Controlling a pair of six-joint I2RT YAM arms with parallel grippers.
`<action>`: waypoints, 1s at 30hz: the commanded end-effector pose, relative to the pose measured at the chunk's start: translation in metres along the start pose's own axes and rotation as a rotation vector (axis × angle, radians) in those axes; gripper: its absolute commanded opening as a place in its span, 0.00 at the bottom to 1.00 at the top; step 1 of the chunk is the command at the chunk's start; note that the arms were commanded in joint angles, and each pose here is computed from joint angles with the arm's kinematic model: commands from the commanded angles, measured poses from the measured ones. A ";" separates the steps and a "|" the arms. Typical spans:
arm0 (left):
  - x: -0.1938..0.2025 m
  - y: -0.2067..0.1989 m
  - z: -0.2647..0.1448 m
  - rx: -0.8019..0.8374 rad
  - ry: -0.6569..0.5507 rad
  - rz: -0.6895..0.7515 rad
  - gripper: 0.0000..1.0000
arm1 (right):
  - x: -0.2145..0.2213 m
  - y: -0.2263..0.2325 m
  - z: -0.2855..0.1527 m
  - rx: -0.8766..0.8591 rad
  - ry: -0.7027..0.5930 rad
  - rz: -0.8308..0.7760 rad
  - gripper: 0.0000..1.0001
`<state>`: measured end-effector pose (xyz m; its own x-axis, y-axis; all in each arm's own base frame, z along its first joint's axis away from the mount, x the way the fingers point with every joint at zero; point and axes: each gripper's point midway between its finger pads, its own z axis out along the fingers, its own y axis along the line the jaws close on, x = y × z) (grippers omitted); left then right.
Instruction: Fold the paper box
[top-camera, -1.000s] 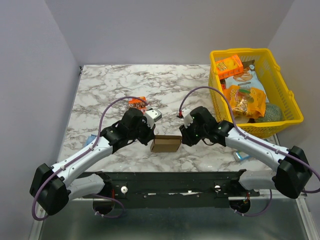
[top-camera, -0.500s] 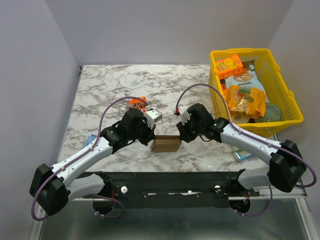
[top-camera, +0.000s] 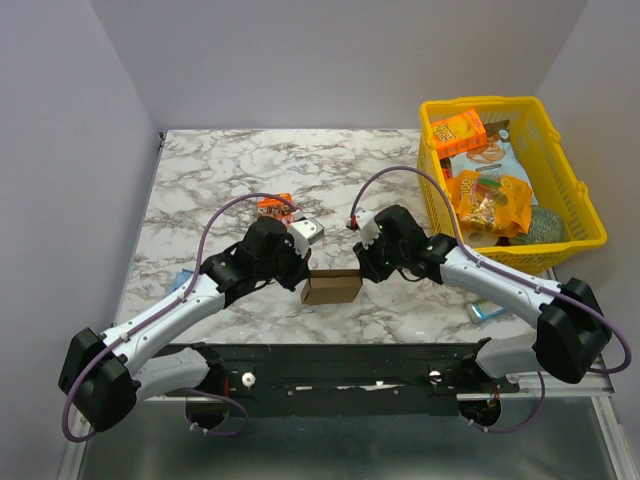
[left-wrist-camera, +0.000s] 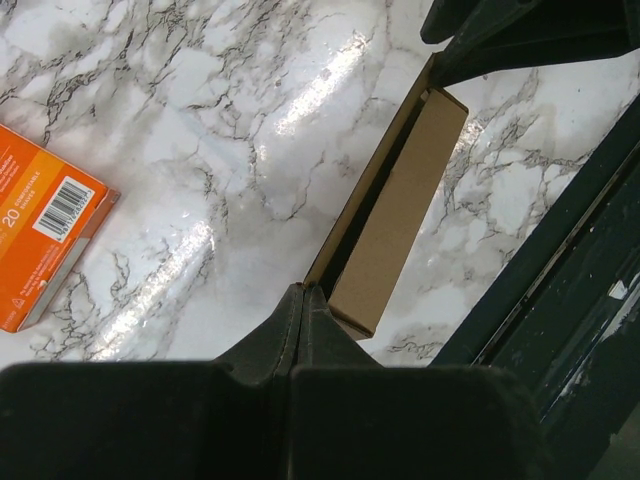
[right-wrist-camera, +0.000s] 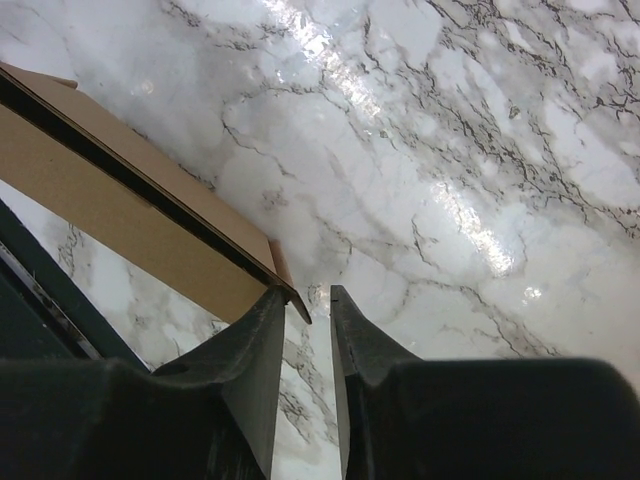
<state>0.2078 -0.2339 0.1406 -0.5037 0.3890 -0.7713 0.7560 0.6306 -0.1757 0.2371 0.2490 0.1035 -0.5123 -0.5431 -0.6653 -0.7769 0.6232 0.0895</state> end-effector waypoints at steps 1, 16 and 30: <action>-0.002 0.000 -0.004 -0.012 -0.018 0.019 0.00 | -0.013 0.001 0.001 -0.030 -0.031 -0.014 0.30; -0.001 0.004 -0.002 -0.037 -0.014 0.018 0.00 | -0.030 0.019 -0.005 -0.113 -0.068 0.056 0.01; -0.001 0.012 0.002 -0.080 -0.001 -0.003 0.00 | -0.039 0.015 -0.003 -0.052 -0.051 0.251 0.01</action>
<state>0.2173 -0.2253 0.1400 -0.5002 0.3861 -0.7751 0.7222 0.6798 -0.1275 0.2353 0.2614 0.1131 -0.6583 -0.4180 -0.6261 -0.6750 0.6958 0.2452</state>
